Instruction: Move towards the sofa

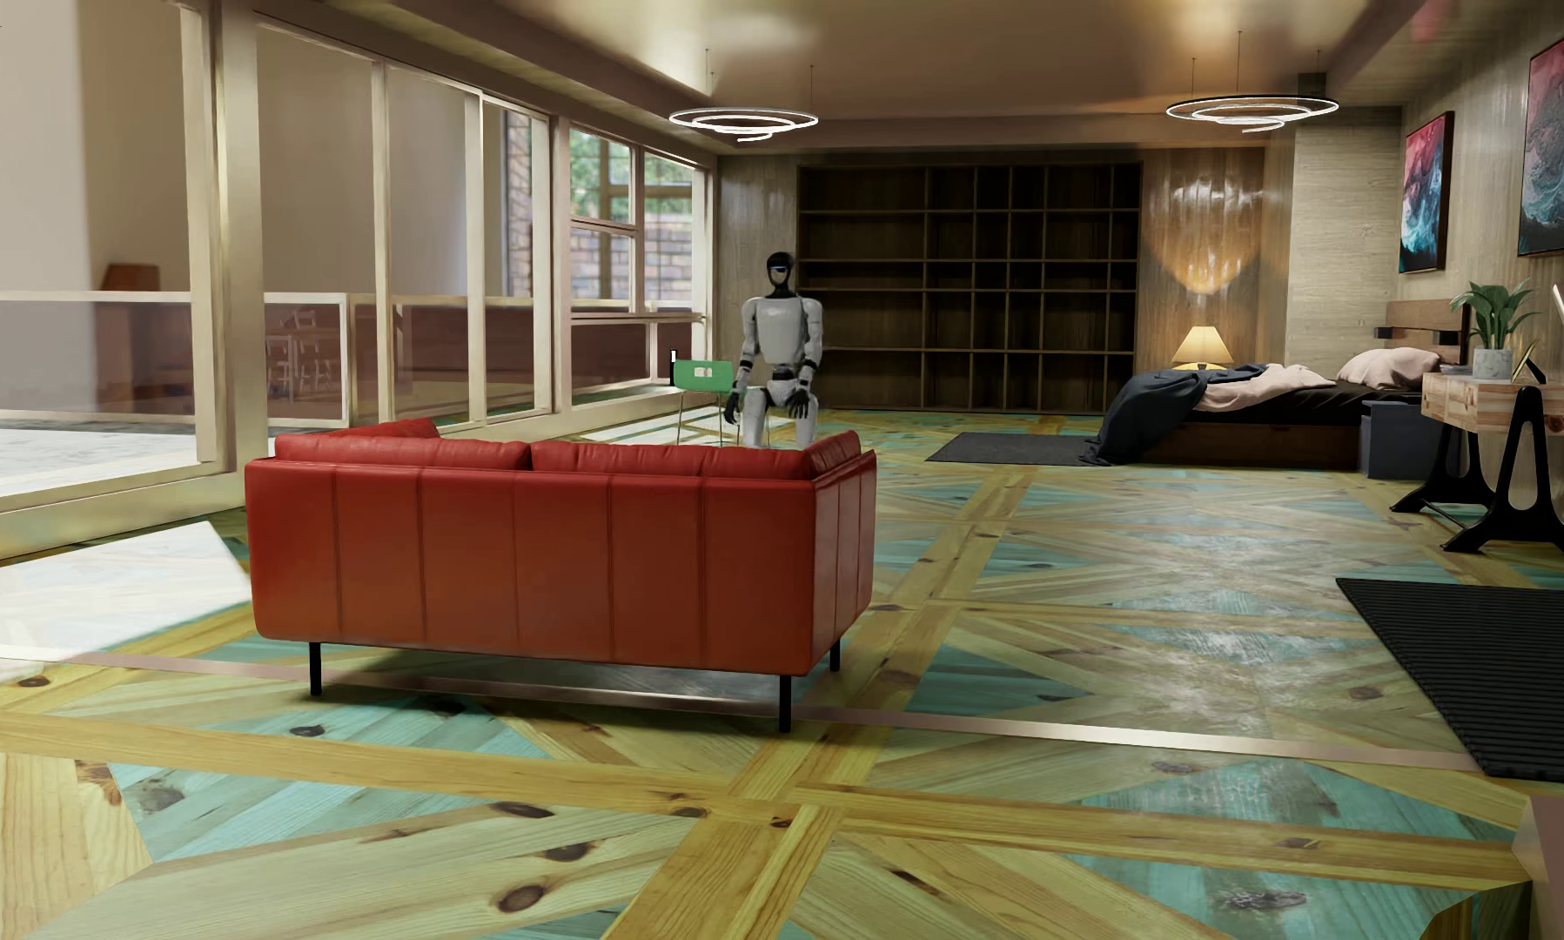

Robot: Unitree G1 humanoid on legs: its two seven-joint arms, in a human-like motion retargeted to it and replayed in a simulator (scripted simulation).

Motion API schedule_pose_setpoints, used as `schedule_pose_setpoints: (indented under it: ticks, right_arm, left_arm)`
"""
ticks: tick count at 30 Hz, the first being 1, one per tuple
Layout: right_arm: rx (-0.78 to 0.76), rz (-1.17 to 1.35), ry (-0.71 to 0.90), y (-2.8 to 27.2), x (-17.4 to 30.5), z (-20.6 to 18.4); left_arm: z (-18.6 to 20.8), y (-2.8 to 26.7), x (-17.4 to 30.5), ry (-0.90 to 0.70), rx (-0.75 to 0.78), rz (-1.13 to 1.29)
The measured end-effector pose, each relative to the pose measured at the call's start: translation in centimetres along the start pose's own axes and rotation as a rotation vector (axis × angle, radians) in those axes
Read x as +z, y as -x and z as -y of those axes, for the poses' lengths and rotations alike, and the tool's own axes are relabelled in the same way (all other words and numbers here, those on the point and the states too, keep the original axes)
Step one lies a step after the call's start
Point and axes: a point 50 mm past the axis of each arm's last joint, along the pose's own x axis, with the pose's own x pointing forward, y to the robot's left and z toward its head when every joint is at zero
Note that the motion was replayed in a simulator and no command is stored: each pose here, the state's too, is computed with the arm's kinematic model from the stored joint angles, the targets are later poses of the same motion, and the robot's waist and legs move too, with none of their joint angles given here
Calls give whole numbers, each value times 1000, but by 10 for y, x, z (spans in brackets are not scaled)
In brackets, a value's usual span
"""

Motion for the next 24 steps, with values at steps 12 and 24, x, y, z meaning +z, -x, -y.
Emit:
schedule_pose_setpoints:
  ticks: [12, 24]
  right_arm:
    - [-163, 252, 115, -15, 75, 45]
    - [2, 158, 236, -15, 40, 26]
  left_arm:
    - [14, 33, -82, 192, -97, -271]
    - [68, 47, -51, 99, -349, -229]
